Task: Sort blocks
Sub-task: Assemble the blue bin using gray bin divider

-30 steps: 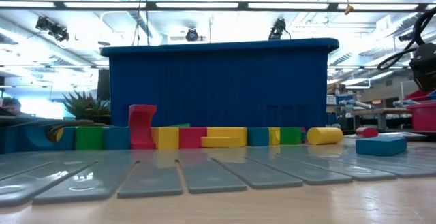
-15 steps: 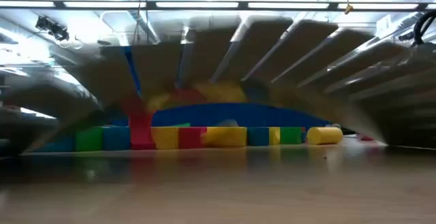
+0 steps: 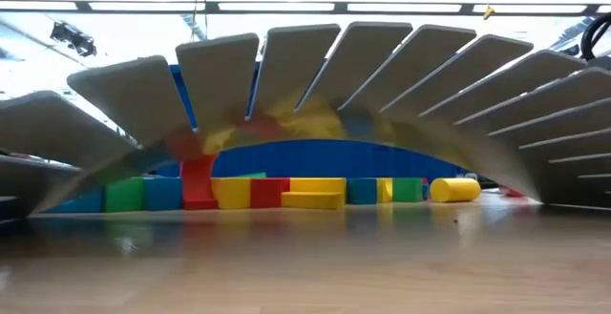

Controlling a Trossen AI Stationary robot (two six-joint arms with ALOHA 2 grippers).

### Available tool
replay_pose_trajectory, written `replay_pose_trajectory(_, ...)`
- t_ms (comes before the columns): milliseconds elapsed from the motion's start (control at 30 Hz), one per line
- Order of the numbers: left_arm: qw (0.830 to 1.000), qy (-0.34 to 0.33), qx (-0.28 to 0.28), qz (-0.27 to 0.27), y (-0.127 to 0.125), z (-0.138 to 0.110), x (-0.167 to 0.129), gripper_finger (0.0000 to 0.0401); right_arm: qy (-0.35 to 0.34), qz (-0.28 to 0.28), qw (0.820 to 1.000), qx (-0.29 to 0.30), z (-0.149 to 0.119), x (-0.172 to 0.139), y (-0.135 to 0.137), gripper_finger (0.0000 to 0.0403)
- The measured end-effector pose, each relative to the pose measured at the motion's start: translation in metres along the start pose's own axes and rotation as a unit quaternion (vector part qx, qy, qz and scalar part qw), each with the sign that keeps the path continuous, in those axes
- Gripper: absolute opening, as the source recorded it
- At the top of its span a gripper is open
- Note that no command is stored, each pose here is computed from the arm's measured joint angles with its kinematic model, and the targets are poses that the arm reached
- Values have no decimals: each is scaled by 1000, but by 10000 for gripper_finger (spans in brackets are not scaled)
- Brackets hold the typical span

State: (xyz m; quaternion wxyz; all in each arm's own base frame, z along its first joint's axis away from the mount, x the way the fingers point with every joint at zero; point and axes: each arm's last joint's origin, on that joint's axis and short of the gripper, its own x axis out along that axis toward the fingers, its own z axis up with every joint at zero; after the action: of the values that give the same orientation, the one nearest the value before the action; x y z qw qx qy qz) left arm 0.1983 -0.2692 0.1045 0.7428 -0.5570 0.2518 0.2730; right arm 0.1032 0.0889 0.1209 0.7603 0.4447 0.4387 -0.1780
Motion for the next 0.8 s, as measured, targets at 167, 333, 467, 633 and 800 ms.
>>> replay_pose_trajectory(167, 1000, -1, 1, 0, 0, 0, 0, 201, 2, 21, 1000, 5, 1, -3, 2, 143)
replay_pose_trajectory(333, 1000, -3, 7, 0, 1, 0, 0, 201, -8, 40, 999, 7, 2, -6, 4, 143)
replay_pose_trajectory(467, 1000, -6, 13, -11, -1, -1, 0, 201, -13, 39, 999, -4, 2, -6, 4, 143)
replay_pose_trajectory(633, 999, -12, 38, -28, -5, -3, -1, 201, -16, 32, 999, -9, 3, -6, 3, 143)
replay_pose_trajectory(800, 996, -34, 52, -60, -11, -10, -8, 201, -20, 32, 999, -11, 3, -7, 3, 143)
